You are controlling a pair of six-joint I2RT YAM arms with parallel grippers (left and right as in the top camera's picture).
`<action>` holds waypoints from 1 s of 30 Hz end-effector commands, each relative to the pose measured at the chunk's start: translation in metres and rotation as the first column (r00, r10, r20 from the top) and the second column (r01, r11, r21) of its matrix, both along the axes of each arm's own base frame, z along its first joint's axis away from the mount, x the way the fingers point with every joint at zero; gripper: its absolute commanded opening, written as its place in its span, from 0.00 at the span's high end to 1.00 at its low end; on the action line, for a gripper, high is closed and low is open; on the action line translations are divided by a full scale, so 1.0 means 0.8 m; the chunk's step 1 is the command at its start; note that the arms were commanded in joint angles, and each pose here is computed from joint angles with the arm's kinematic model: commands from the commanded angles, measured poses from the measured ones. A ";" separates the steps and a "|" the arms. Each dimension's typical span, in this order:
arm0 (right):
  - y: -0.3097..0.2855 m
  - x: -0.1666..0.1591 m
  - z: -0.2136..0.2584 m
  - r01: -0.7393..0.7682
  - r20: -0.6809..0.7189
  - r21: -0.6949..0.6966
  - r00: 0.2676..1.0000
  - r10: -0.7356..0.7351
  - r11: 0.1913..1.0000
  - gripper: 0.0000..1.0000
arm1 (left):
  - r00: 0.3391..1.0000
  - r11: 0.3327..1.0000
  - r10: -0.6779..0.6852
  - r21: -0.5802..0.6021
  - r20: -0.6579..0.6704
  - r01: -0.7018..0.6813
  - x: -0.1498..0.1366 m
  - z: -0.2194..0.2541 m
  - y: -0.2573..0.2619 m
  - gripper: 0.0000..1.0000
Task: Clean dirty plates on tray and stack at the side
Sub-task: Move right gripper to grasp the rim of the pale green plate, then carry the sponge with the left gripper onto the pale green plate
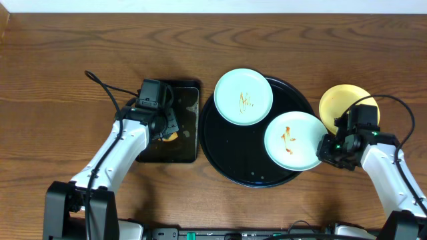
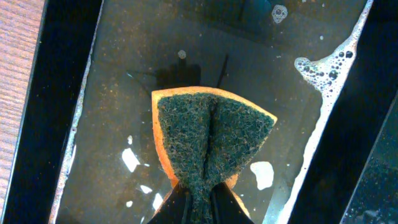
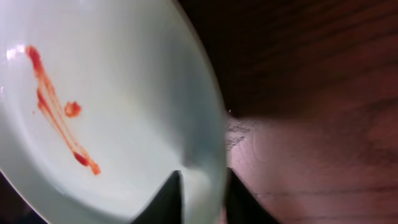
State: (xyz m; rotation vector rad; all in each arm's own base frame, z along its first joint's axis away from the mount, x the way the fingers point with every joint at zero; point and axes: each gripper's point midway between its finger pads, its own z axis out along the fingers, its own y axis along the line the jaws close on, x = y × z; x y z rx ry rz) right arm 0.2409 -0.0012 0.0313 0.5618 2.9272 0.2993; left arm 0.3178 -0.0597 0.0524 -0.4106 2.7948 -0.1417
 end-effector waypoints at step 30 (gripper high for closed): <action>0.103 -0.016 0.000 -0.215 -0.015 0.059 0.976 0.217 0.975 0.99 | 0.943 0.929 -0.323 -0.164 0.085 0.333 -0.023 0.012 -0.145 0.92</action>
